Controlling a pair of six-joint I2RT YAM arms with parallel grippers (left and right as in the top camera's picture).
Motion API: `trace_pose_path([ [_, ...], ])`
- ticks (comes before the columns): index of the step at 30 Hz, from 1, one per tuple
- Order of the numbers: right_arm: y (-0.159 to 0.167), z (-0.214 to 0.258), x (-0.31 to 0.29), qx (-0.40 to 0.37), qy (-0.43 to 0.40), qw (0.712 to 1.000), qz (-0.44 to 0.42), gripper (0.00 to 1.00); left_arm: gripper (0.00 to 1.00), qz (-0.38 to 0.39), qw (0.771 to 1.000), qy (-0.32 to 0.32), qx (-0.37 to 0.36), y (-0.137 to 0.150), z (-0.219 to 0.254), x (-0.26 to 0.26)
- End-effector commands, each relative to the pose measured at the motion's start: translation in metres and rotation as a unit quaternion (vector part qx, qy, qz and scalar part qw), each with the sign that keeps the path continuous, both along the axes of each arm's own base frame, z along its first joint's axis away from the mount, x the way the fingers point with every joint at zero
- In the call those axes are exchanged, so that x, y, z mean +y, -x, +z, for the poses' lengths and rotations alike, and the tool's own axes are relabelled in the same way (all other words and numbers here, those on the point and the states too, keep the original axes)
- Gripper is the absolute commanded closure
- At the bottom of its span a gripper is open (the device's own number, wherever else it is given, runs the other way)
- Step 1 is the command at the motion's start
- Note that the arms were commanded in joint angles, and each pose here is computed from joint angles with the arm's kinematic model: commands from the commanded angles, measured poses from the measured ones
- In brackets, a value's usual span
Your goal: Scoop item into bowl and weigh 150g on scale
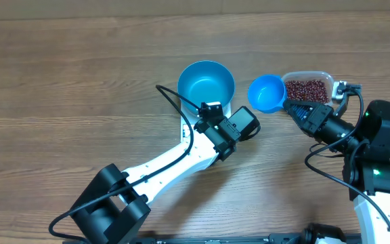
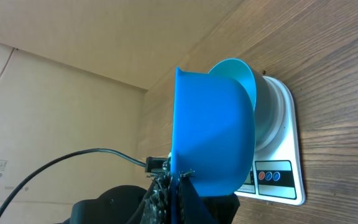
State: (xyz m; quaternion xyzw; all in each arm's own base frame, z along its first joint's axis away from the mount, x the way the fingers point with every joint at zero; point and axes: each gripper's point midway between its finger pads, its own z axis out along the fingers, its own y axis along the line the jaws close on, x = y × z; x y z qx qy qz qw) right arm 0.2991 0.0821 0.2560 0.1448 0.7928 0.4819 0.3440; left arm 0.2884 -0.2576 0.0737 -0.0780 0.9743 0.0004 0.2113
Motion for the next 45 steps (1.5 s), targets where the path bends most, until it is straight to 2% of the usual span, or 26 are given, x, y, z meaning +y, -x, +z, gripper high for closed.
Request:
trace_pose_path([
  [1, 0.001, 0.010, 0.000, -0.019, 0.004, 1.000, 0.005, 0.96, 0.96, 0.022, 1.000, -0.008, -0.016, -0.004, -0.003, 0.004],
  [9, -0.003, 0.014, -0.004, -0.032, 0.009, 0.999, -0.005, 0.96, 0.96, 0.007, 0.999, -0.012, -0.041, -0.017, -0.004, -0.001],
  [19, -0.012, 0.018, -0.050, -0.040, 0.008, 0.996, -0.076, 0.96, 0.96, 0.014, 0.998, -0.029, -0.058, -0.024, -0.010, 0.001],
  [27, -0.012, 0.018, -0.051, -0.040, 0.008, 0.996, -0.077, 0.96, 0.96, 0.018, 0.997, -0.044, -0.065, -0.029, -0.018, 0.004],
  [45, -0.011, 0.016, -0.051, -0.035, 0.006, 0.996, -0.077, 0.96, 0.96, 0.020, 0.996, -0.032, -0.077, -0.031, -0.030, 0.002],
])
